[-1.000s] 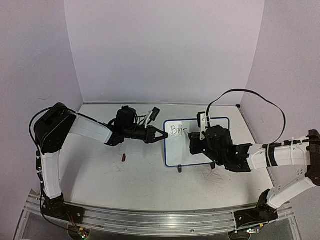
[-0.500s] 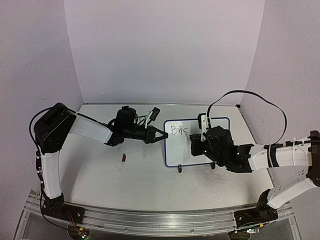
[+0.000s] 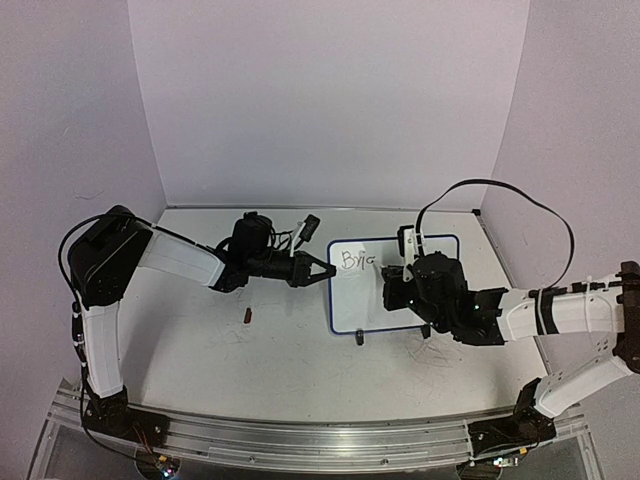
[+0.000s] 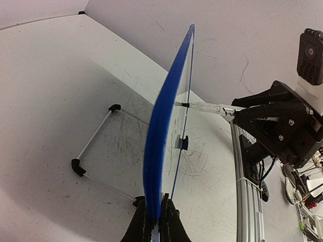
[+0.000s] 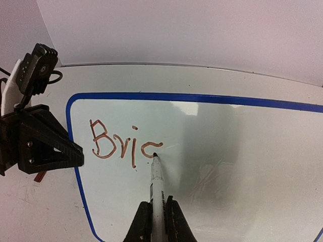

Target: Write a sentence on the whiteboard

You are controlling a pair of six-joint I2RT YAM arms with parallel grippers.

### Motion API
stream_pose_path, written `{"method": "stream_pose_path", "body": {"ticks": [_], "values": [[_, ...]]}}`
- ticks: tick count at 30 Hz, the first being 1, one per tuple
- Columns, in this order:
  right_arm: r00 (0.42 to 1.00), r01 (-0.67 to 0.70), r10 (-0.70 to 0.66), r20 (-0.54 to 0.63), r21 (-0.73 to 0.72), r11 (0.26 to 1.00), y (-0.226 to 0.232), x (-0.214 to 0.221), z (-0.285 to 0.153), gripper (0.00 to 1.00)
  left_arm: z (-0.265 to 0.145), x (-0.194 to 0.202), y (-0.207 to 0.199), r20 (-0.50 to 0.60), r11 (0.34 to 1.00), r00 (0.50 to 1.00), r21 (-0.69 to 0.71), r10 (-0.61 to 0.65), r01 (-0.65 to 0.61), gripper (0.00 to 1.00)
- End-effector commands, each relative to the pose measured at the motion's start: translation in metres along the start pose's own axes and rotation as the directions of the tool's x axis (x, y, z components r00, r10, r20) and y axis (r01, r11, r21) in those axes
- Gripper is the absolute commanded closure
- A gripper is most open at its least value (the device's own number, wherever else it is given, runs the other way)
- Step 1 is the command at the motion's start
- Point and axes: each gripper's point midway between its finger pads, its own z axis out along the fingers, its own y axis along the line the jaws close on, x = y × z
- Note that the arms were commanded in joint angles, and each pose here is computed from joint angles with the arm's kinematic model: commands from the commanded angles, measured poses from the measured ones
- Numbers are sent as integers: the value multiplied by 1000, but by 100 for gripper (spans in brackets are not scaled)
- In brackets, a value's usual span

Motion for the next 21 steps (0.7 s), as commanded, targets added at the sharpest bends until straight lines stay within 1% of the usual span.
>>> {"method": "stream_pose_path", "body": {"ticks": [1, 12, 21], "values": [[997, -22, 17, 73, 60, 998, -10, -26, 0, 100, -3, 9, 12, -38, 997, 999, -76, -35, 32, 100], [998, 3, -6, 62, 40, 999, -5, -24, 3, 100, -3, 8, 12, -36, 997, 999, -76, -34, 32, 100], [998, 12, -16, 67, 50, 999, -6, -26, 5, 100, -3, 9, 13, -38, 996, 999, -77, -38, 35, 100]]}}
